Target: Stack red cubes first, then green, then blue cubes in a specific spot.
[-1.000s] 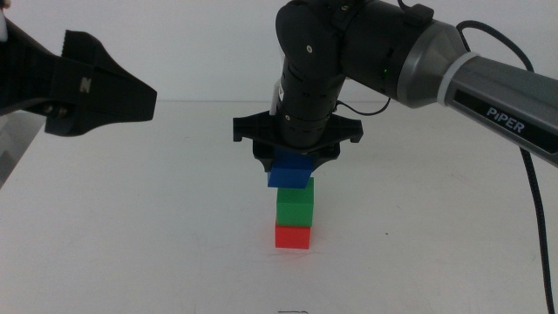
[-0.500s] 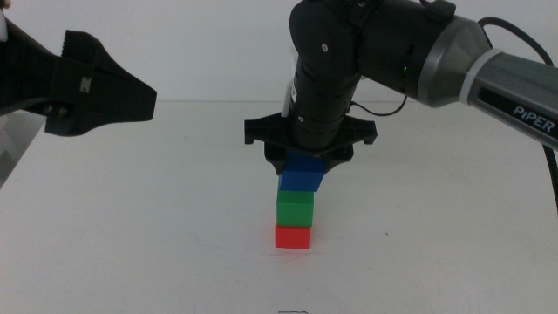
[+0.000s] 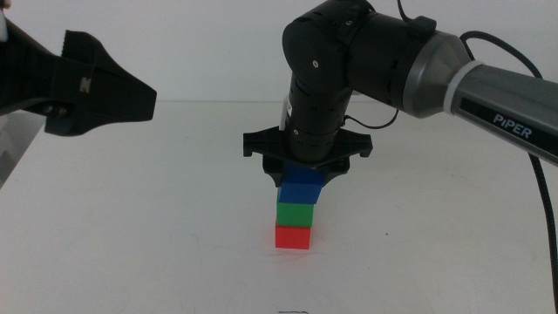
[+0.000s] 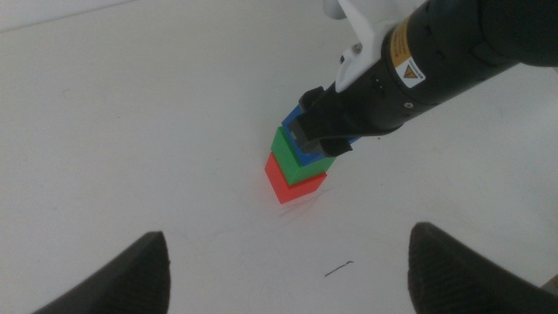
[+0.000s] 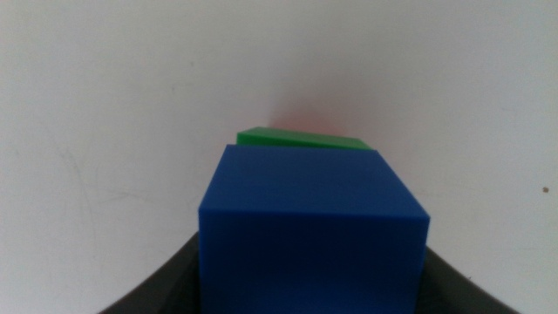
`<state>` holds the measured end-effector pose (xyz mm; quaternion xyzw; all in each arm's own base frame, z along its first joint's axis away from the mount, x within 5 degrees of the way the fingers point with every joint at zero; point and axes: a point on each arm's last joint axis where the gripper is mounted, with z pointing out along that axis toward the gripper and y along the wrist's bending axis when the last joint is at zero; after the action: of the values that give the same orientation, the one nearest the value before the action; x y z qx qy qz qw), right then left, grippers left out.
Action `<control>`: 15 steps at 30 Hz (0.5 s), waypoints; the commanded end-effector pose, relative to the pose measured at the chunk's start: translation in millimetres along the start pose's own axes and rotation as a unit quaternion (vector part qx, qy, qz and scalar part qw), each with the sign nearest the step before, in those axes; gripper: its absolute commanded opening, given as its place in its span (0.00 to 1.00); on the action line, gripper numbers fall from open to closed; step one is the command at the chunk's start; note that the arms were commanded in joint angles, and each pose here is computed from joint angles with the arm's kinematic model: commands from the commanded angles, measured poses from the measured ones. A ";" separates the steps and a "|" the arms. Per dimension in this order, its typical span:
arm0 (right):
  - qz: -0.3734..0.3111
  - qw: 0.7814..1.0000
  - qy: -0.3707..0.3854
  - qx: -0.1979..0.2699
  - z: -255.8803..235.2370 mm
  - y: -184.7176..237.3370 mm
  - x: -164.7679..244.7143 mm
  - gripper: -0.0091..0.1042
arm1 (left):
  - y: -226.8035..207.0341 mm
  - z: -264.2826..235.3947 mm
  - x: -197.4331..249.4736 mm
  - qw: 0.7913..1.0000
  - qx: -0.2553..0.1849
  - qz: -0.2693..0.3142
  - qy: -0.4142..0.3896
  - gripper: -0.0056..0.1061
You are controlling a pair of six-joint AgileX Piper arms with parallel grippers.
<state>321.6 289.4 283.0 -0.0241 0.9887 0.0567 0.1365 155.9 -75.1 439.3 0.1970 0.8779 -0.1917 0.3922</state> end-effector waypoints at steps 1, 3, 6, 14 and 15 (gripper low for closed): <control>-0.001 1.000 -0.021 -0.008 -32.0 -4.2 0.6 0.08 | -4.4 -9.1 -9.1 0.999 0.009 0.000 -0.045 0.89; -0.001 1.000 -0.021 -0.006 -29.5 -4.2 -0.2 0.08 | -4.4 -9.1 -9.1 0.999 0.009 0.000 -0.045 0.89; -0.007 1.000 -0.023 -0.009 -23.8 -2.3 -1.9 0.23 | -4.4 -9.1 -9.1 0.999 0.009 0.000 -0.045 0.89; -0.011 0.999 -0.033 -0.008 -23.9 -2.3 -3.8 0.66 | -4.4 -9.1 -9.1 0.999 0.009 0.000 -0.045 0.89; -0.011 0.999 -0.033 -0.008 -23.9 -2.3 -3.8 0.69 | -4.4 -9.1 -9.1 0.999 0.009 0.000 -0.045 0.89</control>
<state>323.2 291.9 275.3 -0.0302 0.9895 0.0481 0.1329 155.9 -75.1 439.3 0.1970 0.8779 -0.1917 0.3922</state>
